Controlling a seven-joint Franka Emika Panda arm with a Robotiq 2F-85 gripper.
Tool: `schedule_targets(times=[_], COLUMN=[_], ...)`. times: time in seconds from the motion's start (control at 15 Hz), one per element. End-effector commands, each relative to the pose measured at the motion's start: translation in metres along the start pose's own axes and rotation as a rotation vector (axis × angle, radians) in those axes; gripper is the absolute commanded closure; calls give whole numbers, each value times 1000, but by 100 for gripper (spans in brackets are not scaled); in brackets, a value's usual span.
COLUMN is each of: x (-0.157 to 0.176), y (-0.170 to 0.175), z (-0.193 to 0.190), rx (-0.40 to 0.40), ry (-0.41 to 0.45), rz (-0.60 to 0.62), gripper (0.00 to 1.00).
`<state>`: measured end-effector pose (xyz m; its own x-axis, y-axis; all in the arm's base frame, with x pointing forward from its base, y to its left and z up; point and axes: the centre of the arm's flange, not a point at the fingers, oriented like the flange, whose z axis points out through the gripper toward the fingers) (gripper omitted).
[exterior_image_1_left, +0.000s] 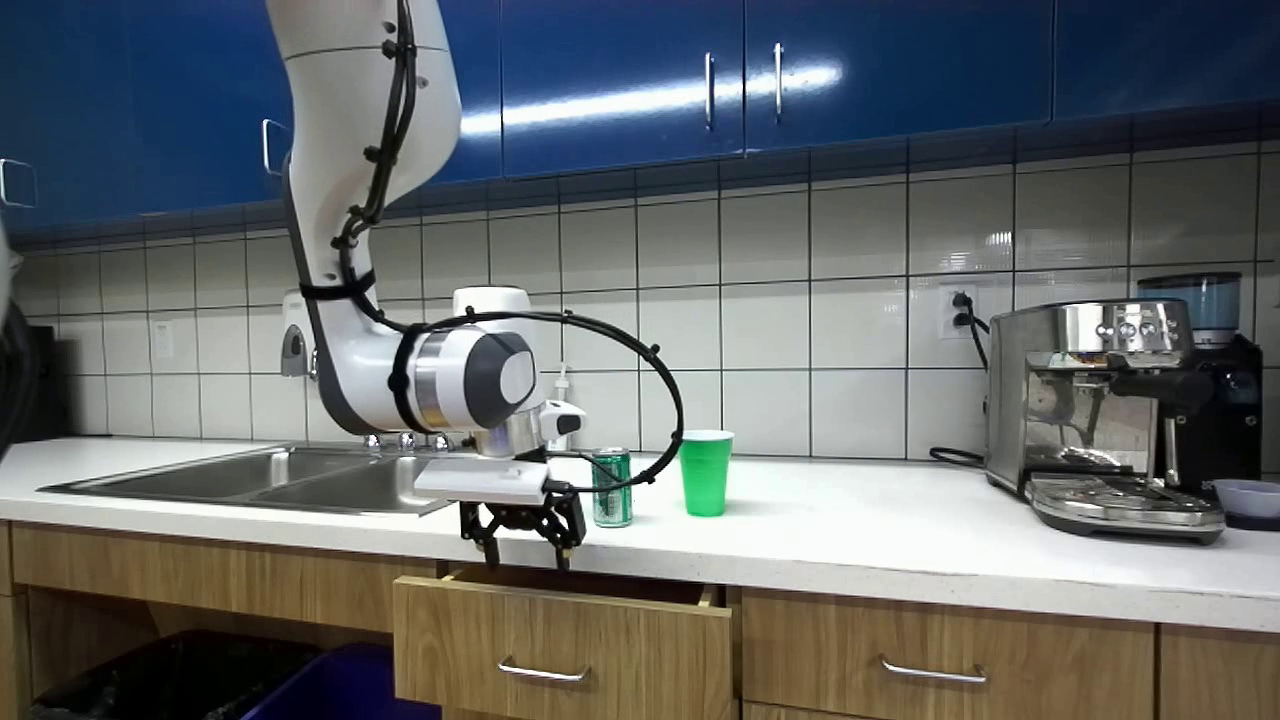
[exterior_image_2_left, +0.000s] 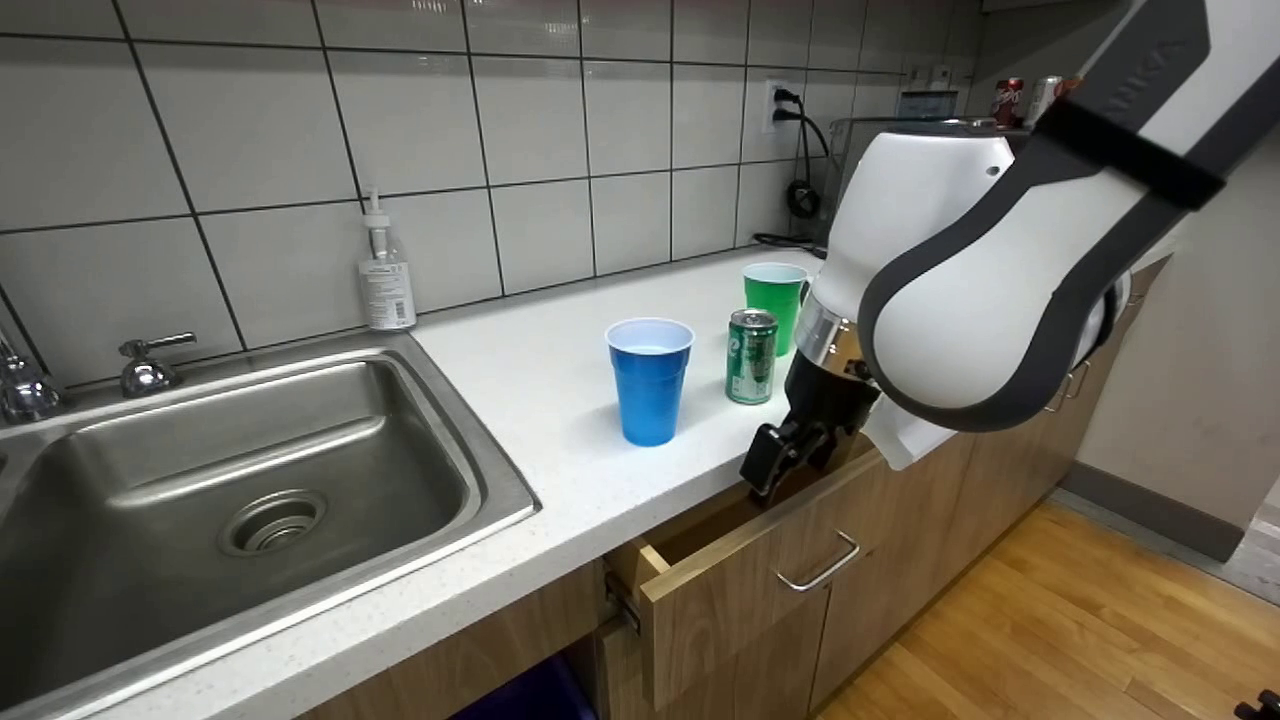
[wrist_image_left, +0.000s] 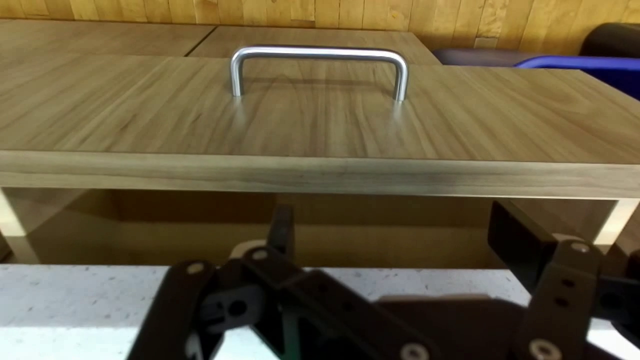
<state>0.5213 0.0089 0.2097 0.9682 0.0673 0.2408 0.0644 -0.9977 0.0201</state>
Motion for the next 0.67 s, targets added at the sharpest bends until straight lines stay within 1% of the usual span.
schedule_targets(times=[0.0,0.6], x=[4,14], y=[8,16], z=[9,19], rx=[5,-4], ry=[16,20], rz=[5,12], gripper=[0,0])
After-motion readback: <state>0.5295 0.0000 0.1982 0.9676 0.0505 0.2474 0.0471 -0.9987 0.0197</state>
